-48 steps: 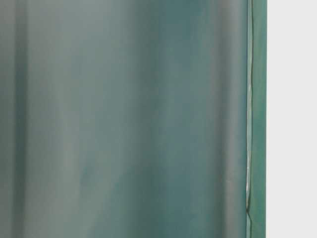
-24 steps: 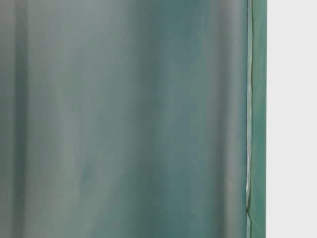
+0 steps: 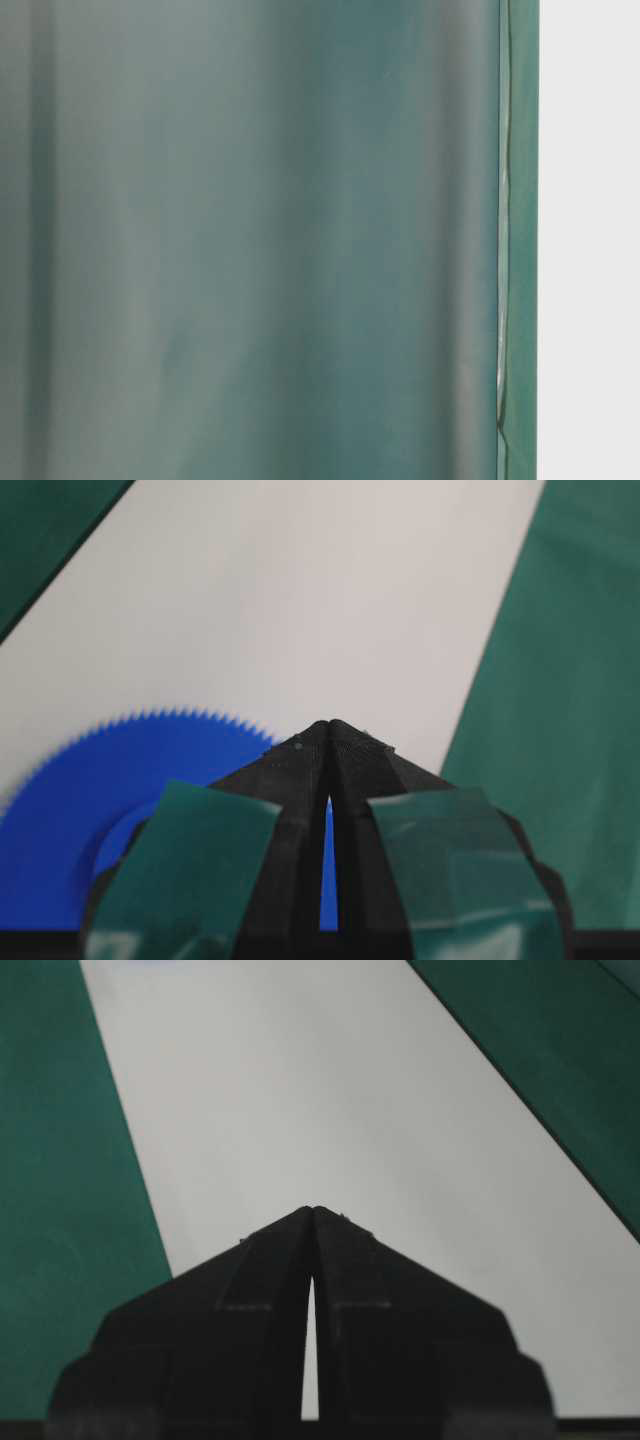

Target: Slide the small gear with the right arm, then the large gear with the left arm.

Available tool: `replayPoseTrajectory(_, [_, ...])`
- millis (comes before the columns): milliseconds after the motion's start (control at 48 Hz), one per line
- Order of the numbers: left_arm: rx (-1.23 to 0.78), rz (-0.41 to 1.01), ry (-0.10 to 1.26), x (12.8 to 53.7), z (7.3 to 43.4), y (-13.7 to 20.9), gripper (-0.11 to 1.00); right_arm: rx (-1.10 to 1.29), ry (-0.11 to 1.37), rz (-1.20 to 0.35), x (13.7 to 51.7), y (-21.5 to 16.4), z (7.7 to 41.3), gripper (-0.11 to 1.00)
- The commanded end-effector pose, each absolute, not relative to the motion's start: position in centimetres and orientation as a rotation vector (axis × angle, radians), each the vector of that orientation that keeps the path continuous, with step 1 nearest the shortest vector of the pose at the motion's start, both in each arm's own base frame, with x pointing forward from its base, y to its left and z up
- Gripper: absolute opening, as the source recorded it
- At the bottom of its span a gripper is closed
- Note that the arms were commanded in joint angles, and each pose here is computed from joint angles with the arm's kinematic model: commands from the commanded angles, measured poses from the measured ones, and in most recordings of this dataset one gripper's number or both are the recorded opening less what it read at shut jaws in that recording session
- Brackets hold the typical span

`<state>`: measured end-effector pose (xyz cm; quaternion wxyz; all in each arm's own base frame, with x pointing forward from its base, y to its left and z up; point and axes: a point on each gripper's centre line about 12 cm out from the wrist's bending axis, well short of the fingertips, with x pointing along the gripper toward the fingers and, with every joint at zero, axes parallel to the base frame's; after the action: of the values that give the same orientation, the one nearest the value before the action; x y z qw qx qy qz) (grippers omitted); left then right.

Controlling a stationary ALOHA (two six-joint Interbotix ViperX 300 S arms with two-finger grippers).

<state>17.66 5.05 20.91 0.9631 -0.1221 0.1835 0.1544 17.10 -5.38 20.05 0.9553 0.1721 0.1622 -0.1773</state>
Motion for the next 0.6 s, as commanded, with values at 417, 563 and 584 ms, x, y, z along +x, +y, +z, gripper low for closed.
replayPoseTrajectory(417, [-0.206, 0.216, 0.355, 18.1, 20.7, 3.4, 0.0, 0.324, 0.265, -0.271, 17.3, -4.3, 20.0, 0.5])
replayPoseTrajectory(563, [-0.175, 0.188, 0.341, 18.2, 20.8, 3.0, 0.0, 0.32, 0.264, -0.26, 17.3, -4.1, 19.9, 0.5])
replayPoseTrajectory(584, [-0.171, 0.186, 0.34, 18.2, 20.8, 3.0, 0.0, 0.32, 0.264, -0.258, 17.3, -4.0, 19.9, 0.5])
